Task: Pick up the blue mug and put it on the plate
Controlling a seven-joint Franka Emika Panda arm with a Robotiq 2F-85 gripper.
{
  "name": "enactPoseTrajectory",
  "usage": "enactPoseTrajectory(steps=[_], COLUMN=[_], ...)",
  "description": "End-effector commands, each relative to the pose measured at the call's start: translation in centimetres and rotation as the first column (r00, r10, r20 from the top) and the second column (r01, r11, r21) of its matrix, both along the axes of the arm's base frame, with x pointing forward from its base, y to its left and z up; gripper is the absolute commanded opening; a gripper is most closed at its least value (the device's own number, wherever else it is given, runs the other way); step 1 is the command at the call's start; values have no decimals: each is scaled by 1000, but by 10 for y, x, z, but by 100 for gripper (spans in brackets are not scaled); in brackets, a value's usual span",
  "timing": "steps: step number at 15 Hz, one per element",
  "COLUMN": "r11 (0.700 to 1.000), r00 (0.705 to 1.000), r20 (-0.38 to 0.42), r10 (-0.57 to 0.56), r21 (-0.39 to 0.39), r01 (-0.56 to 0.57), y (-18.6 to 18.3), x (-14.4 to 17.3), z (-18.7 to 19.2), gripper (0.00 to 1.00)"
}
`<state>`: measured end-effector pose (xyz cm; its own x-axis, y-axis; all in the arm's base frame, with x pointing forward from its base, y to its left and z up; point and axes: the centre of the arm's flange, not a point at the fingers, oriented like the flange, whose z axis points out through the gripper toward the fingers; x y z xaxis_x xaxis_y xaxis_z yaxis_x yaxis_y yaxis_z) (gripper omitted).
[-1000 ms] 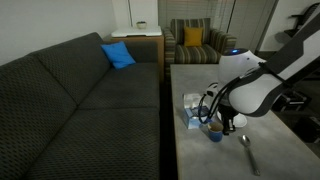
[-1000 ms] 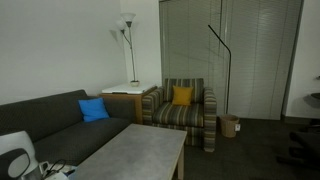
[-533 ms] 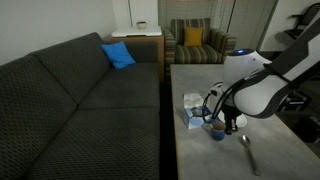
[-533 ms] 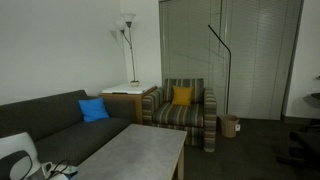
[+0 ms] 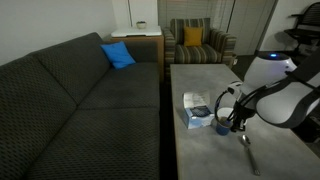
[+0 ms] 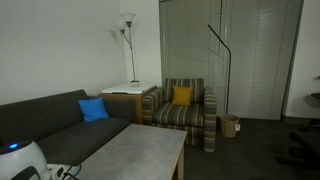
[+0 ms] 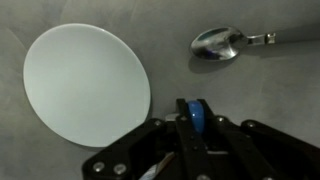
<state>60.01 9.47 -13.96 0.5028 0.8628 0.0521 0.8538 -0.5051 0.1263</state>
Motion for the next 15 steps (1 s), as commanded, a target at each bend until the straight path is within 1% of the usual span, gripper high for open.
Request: enactPoseTrajectory(steps=[1, 5, 10, 11, 15], r11=[998, 994, 994, 993, 978], r00=[999, 997, 996, 994, 983], r20=[38, 71, 73, 67, 43], r10=[-35, -36, -60, -83, -180], r21=[58, 102, 93, 89, 115], r01=[33, 29, 54, 77, 174], y=[-11, -8, -16, -21, -43], x=[-14, -11, -6, -2, 11], z=[24, 31, 45, 45, 35], gripper=[3, 3, 3, 3, 3])
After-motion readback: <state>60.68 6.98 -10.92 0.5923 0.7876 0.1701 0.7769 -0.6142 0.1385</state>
